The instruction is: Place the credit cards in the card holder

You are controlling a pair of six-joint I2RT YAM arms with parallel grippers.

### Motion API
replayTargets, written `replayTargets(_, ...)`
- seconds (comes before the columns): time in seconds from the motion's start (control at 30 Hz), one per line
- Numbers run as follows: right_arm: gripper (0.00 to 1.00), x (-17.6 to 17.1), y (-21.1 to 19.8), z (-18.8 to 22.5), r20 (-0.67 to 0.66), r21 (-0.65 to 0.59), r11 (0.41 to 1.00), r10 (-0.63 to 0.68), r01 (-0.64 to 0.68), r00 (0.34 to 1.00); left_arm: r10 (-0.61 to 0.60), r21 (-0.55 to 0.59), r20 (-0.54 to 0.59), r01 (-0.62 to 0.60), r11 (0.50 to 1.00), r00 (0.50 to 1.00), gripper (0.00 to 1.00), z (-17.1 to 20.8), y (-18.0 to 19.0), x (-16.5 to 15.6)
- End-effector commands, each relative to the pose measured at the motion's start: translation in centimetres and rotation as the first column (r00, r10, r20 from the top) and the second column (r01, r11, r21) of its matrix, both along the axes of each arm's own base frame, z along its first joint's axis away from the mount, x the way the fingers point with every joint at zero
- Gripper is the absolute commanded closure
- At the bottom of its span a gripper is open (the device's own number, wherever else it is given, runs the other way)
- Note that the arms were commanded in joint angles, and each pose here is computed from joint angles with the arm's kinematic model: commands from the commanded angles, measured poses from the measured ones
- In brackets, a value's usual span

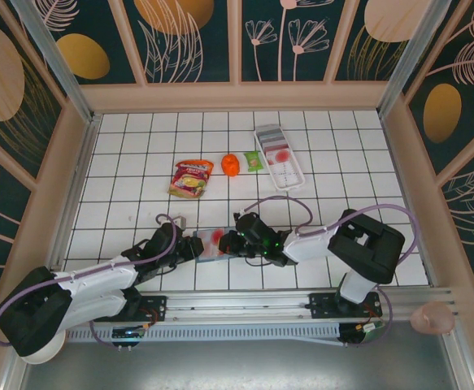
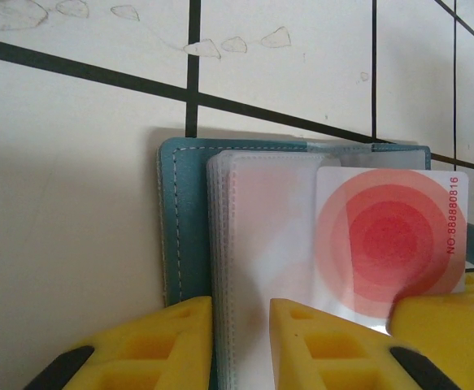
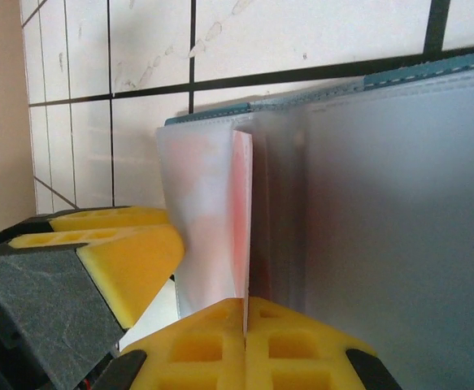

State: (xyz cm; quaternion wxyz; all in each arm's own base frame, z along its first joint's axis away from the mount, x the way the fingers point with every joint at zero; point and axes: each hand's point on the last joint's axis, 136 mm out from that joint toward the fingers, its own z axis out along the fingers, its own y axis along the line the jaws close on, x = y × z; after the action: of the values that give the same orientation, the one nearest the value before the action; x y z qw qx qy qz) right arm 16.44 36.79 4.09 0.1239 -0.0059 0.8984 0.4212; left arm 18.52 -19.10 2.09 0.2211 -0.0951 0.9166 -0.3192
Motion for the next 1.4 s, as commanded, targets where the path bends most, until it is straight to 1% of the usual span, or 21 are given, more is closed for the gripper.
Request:
replayTargets(0.0, 1.0, -1.6, -0.8, -1.1, -0.043, -0.06, 0.996, 0.06, -0.063, 0.997, -0.012, 0.024, -0.04, 0.013, 1.0, 0.999, 0.74, -1.2, 0.5, -1.1)
replayTargets(0.17, 1.0, -1.7, -0.5, -1.3, -0.063, -0.041, 0.995, 0.085, -0.088, 0.994, -0.012, 0.021, -0.041, 0.013, 1.0, 0.999, 0.74, -1.2, 0.5, -1.1)
replayTargets(0.37, 0.99, -1.3, 0.5, -1.5, -0.065, -0.053, 0.993, 0.106, -0.11, 0.992, -0.013, 0.018, -0.036, 0.014, 1.0, 0.999, 0.74, -1.0, 0.4, -1.0)
replayTargets(0.4, 0.95, -1.2, 0.5, -1.5, -0.064, -0.061, 0.992, 0.104, -0.108, 0.992, -0.015, 0.018, -0.037, 0.016, 1.0, 0.999, 0.74, -0.9, 0.4, -1.0)
replayTargets(0.47, 0.83, -1.1, 0.0, -1.6, -0.064, -0.081, 0.993, 0.085, -0.09, 0.994, -0.014, 0.018, -0.034, 0.014, 1.0, 0.999, 0.74, -0.9, 0.4, -1.0)
replayTargets(0.53, 0.61, -0.8, -0.6, -1.6, -0.056, -0.11, 0.992, 0.059, -0.065, 0.997, -0.012, 0.018, -0.032, 0.013, 1.0, 0.999, 0.74, -0.8, 0.4, -1.0)
replayTargets(0.6, 0.51, -0.5, -1.3, -1.4, -0.043, -0.147, 0.988, 0.04, -0.046, 0.998, -0.013, 0.018, -0.032, 0.013, 1.0, 0.999, 0.74, -0.8, 0.4, -1.0)
replayTargets(0.63, 0.49, -0.3, -1.5, -1.3, -0.03, -0.166, 0.986, 0.031, -0.036, 0.999, -0.013, 0.017, -0.032, 0.013, 1.0, 0.999, 0.74, -0.8, 0.4, -1.0)
replayTargets(0.77, 0.47, 0.6, -2.3, -0.5, 0.014, -0.236, 0.972, 0.011, -0.008, 1.0, -0.013, 0.018, -0.035, 0.014, 1.0, 0.999, 0.74, -0.9, 0.4, -1.0)
replayTargets(0.83, 0.42, 0.8, -2.5, -0.1, 0.033, -0.271, 0.963, 0.015, -0.006, 0.999, -0.014, 0.017, -0.032, 0.015, 1.0, 0.999, 0.74, -0.8, 0.4, -1.0)
replayTargets(0.93, 0.42, 1.0, -2.3, 0.1, 0.048, -0.287, 0.958, 0.021, -0.007, 0.999, -0.014, 0.017, -0.03, 0.014, 1.0, 0.999, 0.74, -0.7, 0.4, -0.9)
replayTargets(1.03, 0.48, 1.1, -1.9, 0.0, 0.047, -0.282, 0.959, 0.026, -0.012, 0.999, -0.013, 0.017, -0.032, 0.013, 1.0, 0.999, 0.74, -0.8, 0.4, -0.9)
replayTargets(1.2, 0.55, 1.0, -1.8, -0.8, 0.035, -0.308, 0.951, 0.024, -0.012, 0.999, -0.014, 0.017, -0.035, 0.014, 1.0, 0.999, 0.75, -0.9, 0.4, -1.0)
replayTargets(1.37, 0.62, 0.7, -0.7, -0.5, 0.043, -0.285, 0.958, 0.045, -0.031, 0.998, -0.011, 0.015, -0.033, 0.012, 1.0, 0.999, 0.75, -0.9, 0.5, -1.0)
